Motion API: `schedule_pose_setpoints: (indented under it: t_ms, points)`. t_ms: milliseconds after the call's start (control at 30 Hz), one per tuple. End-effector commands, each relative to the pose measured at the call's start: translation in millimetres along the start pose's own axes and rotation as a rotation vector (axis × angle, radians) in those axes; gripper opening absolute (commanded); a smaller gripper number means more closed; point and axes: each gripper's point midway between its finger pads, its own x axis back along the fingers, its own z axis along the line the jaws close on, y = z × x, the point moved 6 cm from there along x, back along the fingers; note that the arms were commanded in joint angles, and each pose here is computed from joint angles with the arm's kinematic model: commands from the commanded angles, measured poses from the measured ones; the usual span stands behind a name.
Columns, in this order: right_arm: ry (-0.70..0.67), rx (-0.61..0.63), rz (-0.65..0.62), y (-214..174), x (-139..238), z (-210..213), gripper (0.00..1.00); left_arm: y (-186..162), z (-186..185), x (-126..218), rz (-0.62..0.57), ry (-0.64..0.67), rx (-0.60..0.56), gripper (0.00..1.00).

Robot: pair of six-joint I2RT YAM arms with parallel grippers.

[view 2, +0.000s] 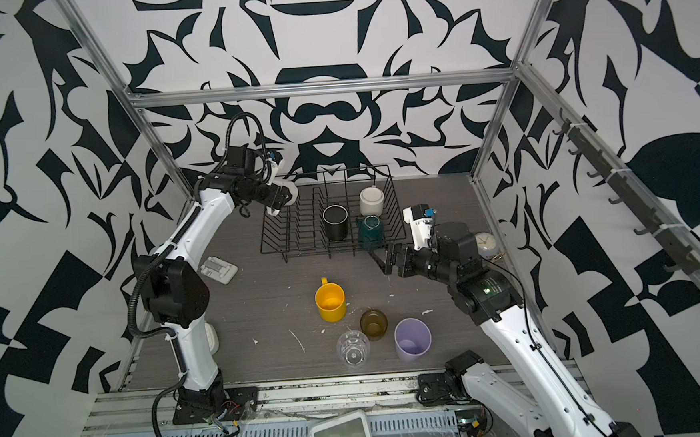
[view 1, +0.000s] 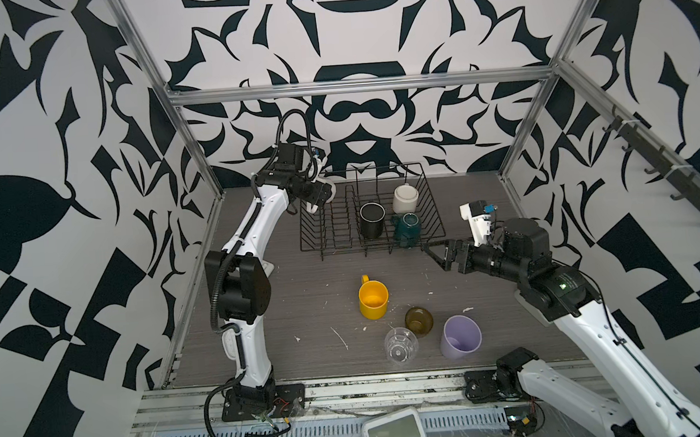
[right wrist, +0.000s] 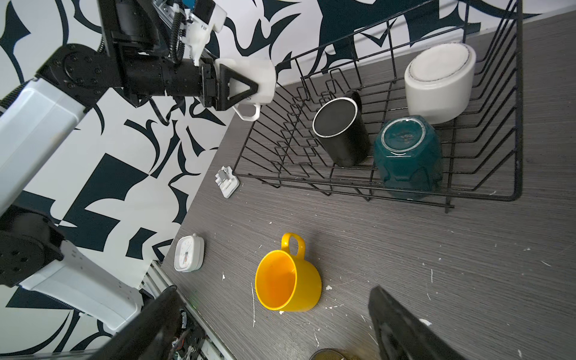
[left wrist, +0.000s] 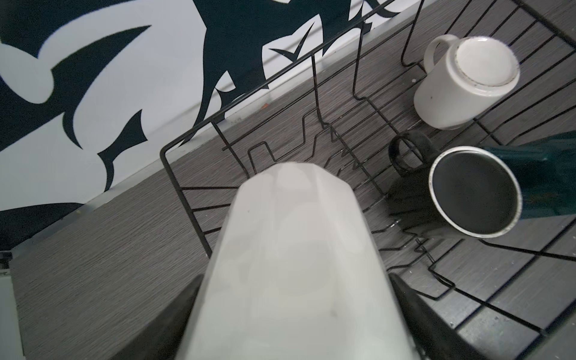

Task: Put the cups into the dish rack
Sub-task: 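Lower the white mug into the rack with the left gripper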

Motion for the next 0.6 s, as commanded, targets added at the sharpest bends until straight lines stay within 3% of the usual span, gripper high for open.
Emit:
schedule_pose_setpoints:
  t_ms: [0,567]
  points:
    - [0.005,0.015,-0.020,2.5,2.3,1.1,0.97,22.9,8.2,6.7,-0.076,0.051,-0.039,0.00]
    - [0.015,0.015,-0.004,2.1,2.9,3.3,0.96,11.2,16.0,-52.9,0.012,0.045,-0.044,0.00]
